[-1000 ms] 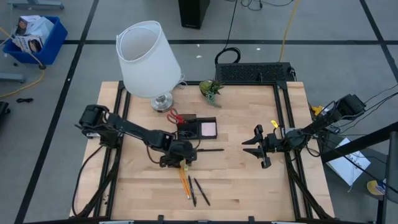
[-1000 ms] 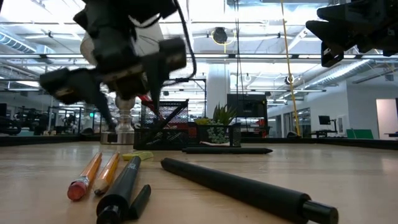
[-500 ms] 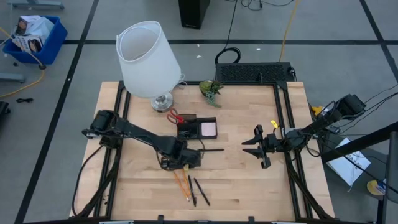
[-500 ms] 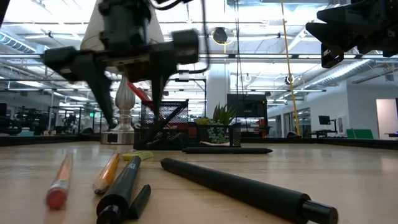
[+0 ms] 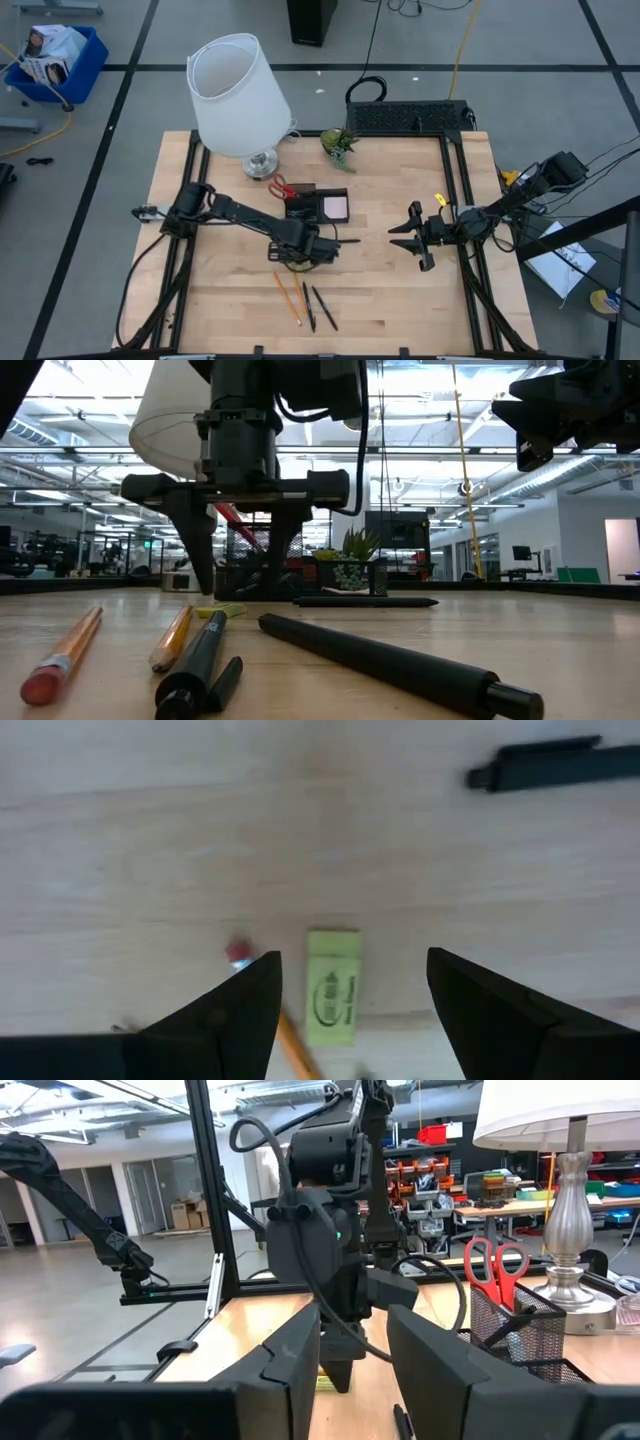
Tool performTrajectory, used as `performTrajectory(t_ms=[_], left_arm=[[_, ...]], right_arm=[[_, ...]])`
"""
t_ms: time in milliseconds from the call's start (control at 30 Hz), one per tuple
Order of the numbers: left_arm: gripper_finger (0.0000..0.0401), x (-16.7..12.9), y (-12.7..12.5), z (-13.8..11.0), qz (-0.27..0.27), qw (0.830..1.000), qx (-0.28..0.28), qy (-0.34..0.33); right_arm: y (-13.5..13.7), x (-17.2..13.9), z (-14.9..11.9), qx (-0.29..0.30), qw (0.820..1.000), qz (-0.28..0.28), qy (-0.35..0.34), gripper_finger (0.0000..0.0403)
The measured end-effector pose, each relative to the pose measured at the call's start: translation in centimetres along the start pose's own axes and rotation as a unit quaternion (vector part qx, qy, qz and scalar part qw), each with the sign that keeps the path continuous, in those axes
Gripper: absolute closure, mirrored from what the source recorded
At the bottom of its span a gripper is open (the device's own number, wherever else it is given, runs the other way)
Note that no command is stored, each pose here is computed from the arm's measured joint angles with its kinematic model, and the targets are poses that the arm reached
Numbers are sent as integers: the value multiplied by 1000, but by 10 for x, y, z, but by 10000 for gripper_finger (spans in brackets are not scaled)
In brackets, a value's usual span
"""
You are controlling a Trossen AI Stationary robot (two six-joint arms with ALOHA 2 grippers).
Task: Pick and place office supplies into organizer
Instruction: Put the eraser into the black desk organizer
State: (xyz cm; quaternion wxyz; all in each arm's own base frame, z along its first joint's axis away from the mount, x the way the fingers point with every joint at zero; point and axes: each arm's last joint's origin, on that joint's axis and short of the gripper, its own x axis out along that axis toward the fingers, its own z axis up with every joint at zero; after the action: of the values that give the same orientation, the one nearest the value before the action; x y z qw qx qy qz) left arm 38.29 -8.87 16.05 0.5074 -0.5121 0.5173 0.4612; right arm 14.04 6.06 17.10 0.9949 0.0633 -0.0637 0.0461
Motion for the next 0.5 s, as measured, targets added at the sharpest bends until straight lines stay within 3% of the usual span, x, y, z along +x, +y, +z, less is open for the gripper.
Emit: performTrajectory(t_ms=[500], left_arm=[[148, 11, 0, -10, 3, 999, 32, -2]], right_arm=[[0, 0, -1, -2, 1000, 0, 4, 286]])
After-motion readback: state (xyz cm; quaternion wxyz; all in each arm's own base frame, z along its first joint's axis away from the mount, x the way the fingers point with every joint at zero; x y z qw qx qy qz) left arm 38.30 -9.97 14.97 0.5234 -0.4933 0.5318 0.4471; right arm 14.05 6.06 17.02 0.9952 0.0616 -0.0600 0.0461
